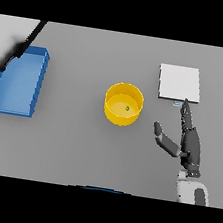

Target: Pick up the red beaker and tilt it to pour out 1 green nut into yellow bowl. Pick up the yellow bowl and place it on the metallic measuring scale.

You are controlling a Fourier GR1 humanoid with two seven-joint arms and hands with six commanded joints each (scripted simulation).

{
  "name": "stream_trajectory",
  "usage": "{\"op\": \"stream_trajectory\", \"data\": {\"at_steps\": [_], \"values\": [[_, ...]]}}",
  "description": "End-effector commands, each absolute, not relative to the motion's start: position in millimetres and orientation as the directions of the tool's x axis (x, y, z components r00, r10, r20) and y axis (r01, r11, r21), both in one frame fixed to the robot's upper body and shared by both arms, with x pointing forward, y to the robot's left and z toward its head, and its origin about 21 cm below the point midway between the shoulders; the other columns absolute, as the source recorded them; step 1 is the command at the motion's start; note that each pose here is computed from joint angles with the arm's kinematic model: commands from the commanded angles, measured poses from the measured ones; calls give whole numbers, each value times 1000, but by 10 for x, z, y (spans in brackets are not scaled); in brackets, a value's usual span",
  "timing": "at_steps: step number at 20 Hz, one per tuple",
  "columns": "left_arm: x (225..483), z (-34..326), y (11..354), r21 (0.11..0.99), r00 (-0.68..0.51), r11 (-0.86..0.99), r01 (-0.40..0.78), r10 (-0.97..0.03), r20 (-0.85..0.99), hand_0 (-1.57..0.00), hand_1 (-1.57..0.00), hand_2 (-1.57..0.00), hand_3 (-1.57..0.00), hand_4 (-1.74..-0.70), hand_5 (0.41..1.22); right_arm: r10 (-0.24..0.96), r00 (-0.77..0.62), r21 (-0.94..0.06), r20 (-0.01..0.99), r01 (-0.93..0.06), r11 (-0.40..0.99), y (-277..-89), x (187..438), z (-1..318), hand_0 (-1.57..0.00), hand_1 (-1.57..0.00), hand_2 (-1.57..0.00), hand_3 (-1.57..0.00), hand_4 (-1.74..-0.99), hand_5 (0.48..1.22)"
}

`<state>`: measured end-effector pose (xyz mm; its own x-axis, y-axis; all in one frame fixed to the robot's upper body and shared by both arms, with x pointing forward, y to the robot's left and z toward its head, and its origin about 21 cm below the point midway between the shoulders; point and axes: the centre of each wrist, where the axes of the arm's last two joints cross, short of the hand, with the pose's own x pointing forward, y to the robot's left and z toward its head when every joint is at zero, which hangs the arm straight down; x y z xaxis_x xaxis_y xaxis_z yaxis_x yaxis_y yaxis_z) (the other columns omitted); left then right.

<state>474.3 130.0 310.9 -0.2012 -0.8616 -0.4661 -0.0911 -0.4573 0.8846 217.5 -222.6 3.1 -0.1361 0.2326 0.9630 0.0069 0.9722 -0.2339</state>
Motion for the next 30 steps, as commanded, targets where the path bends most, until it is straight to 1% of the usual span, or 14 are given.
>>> {"op": "stream_trajectory", "data": {"at_steps": [1, 3, 5, 6, 9, 12, 16, 20, 21, 23, 25, 27, 28, 30], "values": [[4773, 3130, 1463, 931, -165, -357, -76, -916, -365, -1571, -1571, -1556, -1360, -1732, 1221, 230, -139, -232, 963, 2, 973, -2249, 2170, 17, 1, 1, 1, 1, -1222, 592], [4805, 3058, 1857, 987, -124, -155, -50, -979, -160, -1571, -1571, -1562, -1383, -1735, 1221, 235, -150, -237, 960, 4, 972, -2273, 2187, 36, 1, 1, 1, 1, -1222, 590], [4799, 2974, 2170, 999, -67, 10, -51, -998, 7, -1571, -1571, -1565, -1410, -1737, 1221, 237, -156, -240, 959, 4, 971, -2296, 2189, 5, 1, 1, 1, 1, -1220, 587], [4784, 2898, 2349, 994, -53, 95, -58, -994, 92, -1571, -1571, -1566, -1426, -1738, 1221, 239, -151, -241, 959, 3, 970, -2279, 2221, 5, 1, 1, 1, 1, -1222, 586], [4675, 2626, 2776, 956, 84, 267, -121, -957, 278, -1571, -1571, -1569, -1415, -1739, 1221, 252, -158, -256, 955, -6, 967, -2315, 2224, -12, 1, 1, 1, 1, -1217, 595], [4466, 2269, 3050, 897, 187, 400, -186, -882, 432, -1571, -1571, -1570, -1445, -1740, 1221, 283, -148, -287, 948, -11, 958, -2335, 2212, -23, 1, 1, 1, 1, -1212, 610], [4128, 1798, 3180, 830, 317, 507, -234, -767, 558, -1571, -1571, -1570, -1452, -1741, 1221, 298, -159, -306, 941, -25, 952, -2302, 2221, 17, 1, 1, 1, 1, -1210, 649], [3768, 1414, 3213, 803, 370, 545, -241, -713, 595, -1571, -1571, -1571, -1449, -1741, 1221, 316, -157, -325, 936, -36, 945, -2305, 2204, 24, 1, 1, 1, 1, -1215, 664], [3716, 1325, 3217, 798, 389, 553, -240, -698, 601, -1571, -1571, -1571, -1449, -1741, 1221, 302, -155, -310, 941, -34, 950, -2267, 2198, 5, 1, 1, 1, 1, -1217, 664], [3625, 1209, 3245, 783, 421, 571, -246, -665, 617, -1571, -1571, -1571, -1474, -1741, 1221, 309, -150, -318, 939, -34, 948, -2280, 2177, -16, 1, 1, 1, 1, -1214, 664], [3612, 1116, 3219, 776, 431, 578, -253, -651, 625, -1571, -1571, -1571, -1509, -1741, 1221, 303, -158, -312, 940, -34, 949, -2288, 2205, 3, 1, 1, 1, 1, -1217, 666], [3542, 1044, 3220, 773, 440, 588, -238, -645, 625, -1571, -1571, -1571, -1531, -1741, 1166, 314, -162, -323, 936, -29, 946, -2323, 2193, 6, 1, 1, 1, 1, -1214, 666], [3520, 986, 3241, 776, 455, 584, -238, -639, 620, -1571, -1571, -1571, -1539, -1741, 1117, 317, -156, -327, 935, -38, 944, -2293, 2186, -2, 1, 1, 1, 1, -1207, 665], [3521, 884, 3250, 790, 480, 569, -225, -641, 599, -1571, -1571, -1571, -1551, -1741, 967, 310, -161, -320, 937, -36, 947, -2308, 2189, 4, 1, 1, 1, 1, -1205, 664]]}}
